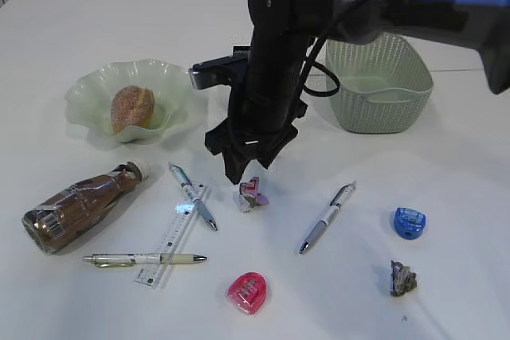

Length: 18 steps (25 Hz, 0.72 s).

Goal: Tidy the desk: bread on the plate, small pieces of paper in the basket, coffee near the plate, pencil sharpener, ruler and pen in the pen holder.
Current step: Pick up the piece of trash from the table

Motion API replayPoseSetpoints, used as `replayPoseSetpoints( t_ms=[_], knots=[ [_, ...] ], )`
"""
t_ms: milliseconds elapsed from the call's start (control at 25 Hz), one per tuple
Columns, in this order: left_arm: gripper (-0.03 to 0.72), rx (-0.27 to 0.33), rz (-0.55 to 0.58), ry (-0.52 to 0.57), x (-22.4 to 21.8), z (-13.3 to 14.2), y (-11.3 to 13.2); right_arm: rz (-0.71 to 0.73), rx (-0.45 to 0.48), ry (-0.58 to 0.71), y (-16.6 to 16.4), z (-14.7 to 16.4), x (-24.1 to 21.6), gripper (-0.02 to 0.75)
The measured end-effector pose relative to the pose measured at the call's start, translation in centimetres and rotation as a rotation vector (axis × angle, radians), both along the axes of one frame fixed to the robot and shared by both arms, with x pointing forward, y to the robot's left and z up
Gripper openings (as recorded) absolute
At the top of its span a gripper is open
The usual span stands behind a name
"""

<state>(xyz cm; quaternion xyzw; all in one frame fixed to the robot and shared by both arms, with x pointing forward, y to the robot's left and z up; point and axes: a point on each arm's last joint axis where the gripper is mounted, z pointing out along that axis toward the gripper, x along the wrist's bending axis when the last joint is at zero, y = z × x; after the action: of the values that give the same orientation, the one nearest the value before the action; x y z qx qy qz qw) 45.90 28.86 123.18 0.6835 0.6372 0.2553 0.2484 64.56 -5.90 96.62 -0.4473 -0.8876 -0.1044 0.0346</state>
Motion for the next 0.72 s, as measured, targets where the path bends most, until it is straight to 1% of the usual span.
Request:
replayPoseSetpoints(
  t_ms=[40,80,160,560,720],
  knots=[
    [0.502,0.000,0.000,0.000,0.0,0.0,0.0,0.000,0.000,0.000,0.0,0.0,0.0,0.479],
    [0.502,0.000,0.000,0.000,0.0,0.0,0.0,0.000,-0.016,0.017,0.0,-1.0,0.1,0.479],
    [0.502,0.000,0.000,0.000,0.0,0.0,0.0,0.001,-0.025,0.027,0.0,-1.6,0.2,0.479],
    [0.502,0.000,0.000,0.000,0.0,0.0,0.0,0.002,-0.038,0.028,-0.1,-1.9,0.3,0.479],
    [0.502,0.000,0.000,0.000,0.0,0.0,0.0,0.000,-0.054,0.058,0.0,-3.5,0.4,0.479]
  ],
)
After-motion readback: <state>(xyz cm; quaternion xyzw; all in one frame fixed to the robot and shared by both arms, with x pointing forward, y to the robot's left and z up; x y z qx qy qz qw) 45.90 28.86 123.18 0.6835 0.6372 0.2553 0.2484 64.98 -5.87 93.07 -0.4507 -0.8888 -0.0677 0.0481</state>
